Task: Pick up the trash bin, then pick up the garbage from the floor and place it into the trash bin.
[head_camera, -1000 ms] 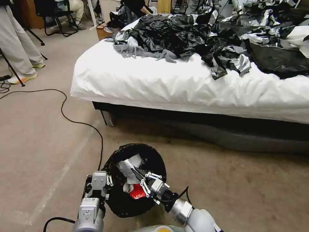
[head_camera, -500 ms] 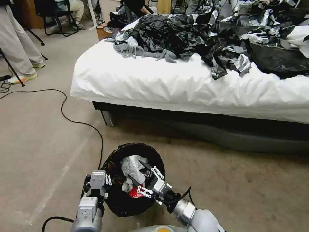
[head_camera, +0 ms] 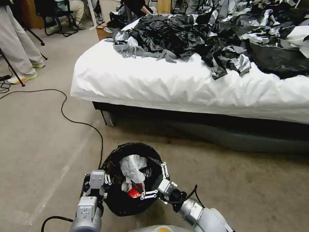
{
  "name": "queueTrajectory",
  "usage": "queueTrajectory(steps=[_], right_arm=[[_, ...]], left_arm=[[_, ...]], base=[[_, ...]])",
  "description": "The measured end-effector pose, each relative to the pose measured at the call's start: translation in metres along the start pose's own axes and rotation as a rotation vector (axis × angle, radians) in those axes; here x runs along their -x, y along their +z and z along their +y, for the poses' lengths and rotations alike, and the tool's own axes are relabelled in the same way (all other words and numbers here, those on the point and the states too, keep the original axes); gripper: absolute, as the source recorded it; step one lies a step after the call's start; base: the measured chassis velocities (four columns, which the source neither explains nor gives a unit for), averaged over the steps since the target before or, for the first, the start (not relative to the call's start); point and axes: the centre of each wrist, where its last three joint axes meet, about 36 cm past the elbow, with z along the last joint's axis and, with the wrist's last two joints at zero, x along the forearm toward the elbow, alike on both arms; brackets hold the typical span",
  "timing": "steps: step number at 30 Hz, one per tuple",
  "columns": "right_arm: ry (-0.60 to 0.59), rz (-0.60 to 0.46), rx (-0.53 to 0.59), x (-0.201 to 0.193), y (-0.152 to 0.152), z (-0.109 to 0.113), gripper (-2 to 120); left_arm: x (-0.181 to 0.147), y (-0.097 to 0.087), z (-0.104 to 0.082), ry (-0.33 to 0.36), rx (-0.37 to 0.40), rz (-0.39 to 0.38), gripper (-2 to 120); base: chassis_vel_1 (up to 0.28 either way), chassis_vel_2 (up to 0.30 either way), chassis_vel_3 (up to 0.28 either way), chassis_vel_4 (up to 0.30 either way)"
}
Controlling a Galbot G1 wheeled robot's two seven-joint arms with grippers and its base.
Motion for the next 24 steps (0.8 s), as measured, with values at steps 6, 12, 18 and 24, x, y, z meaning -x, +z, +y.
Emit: queueTrajectory(steps=[6, 12, 18, 24], right_arm=[[0.099, -0.083, -0.027, 0.006, -0.03, -0.002, 100], [0.429, -0.132, -0.036, -0.007, -0.06, -0.002, 100], [0.545, -0.078, -0.024, -0.027, -0.043, 0.004, 100], [0.601, -0.04, -0.015, -0.04, -0.031, 0.008, 100]], left_arm=[[0.001, 0.001, 0.002, -0.005, 0.001, 0.003, 0], [0.002, 0.004, 0.002, -0.005, -0.002, 0.01, 0], [0.003, 0.004, 0.003, -0.002, -0.003, 0.01, 0], [0.0, 0.0, 0.007, -0.005, -0.013, 0.0, 0]], base=[[0.0, 0.0, 0.0, 0.0], [0.0, 0.0, 0.0, 0.0], [0.0, 0.0, 0.0, 0.0], [0.0, 0.0, 0.0, 0.0]])
